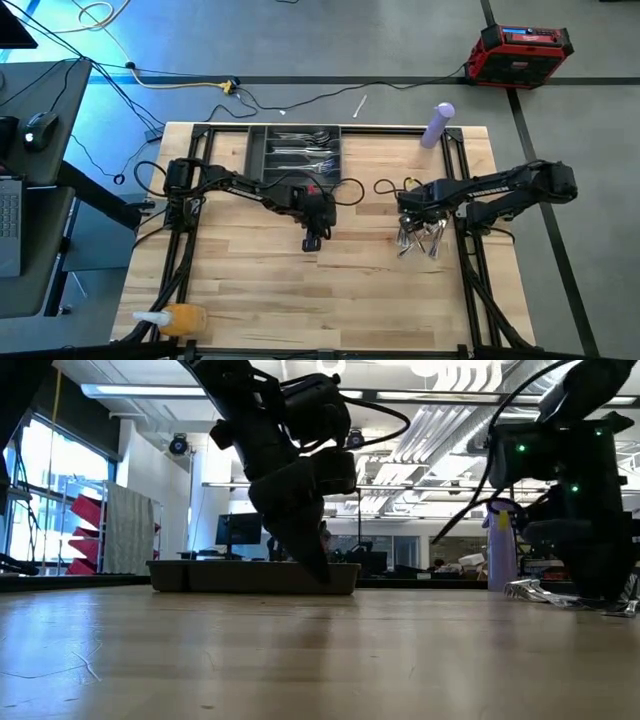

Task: Sort silverware
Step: Put the silver fork into the organizing bin

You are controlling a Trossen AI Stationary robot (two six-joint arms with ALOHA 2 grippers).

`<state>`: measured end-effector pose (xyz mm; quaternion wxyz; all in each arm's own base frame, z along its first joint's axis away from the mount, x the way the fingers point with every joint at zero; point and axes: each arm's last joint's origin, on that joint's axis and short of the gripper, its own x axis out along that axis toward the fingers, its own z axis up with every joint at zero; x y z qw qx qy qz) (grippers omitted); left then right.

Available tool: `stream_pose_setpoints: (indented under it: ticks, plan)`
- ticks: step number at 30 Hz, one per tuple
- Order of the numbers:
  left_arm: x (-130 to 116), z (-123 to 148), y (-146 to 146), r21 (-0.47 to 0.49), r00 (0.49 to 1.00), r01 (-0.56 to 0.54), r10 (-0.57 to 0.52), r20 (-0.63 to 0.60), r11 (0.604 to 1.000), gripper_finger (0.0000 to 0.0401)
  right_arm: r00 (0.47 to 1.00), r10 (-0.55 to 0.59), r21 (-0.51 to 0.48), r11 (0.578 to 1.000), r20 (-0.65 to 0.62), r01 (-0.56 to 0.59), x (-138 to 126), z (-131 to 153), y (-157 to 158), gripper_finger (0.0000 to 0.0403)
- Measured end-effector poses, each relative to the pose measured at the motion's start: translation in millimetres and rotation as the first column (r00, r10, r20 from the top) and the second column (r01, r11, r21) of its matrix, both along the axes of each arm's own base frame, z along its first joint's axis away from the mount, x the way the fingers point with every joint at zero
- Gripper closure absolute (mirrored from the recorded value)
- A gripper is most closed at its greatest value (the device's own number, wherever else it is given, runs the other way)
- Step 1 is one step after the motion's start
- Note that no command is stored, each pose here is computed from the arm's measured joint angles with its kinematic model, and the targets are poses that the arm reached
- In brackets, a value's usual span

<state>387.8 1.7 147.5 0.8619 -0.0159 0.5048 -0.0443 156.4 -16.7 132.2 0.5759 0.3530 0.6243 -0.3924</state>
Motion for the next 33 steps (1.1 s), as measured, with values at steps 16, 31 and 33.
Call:
stream_pose_setpoints:
  ticks: [16, 31, 33]
  plan:
    - [-0.1, -0.2, 1.2, 0.033, 1.0, -0.007, 0.007, 0.0, 0.999, 0.0312, 0.616, 0.785, 0.122, 0.606, 0.072, -0.786, 14.9, 32.2, 33.9, 0.0204]
    - [-0.1, -0.3, 0.7, 0.032, 1.0, -0.006, 0.006, 0.0, 0.999, 0.0312, 0.589, 0.808, 0.085, 0.588, -0.022, -0.804, 13.9, 9.8, 56.8, 0.0264]
    - [-0.1, -0.3, -0.1, 0.032, 1.0, -0.003, 0.004, 0.0, 0.999, 0.0312, 0.566, 0.825, 0.11, 0.563, -0.015, -0.819, 16.2, 4.4, 60.8, 0.0265]
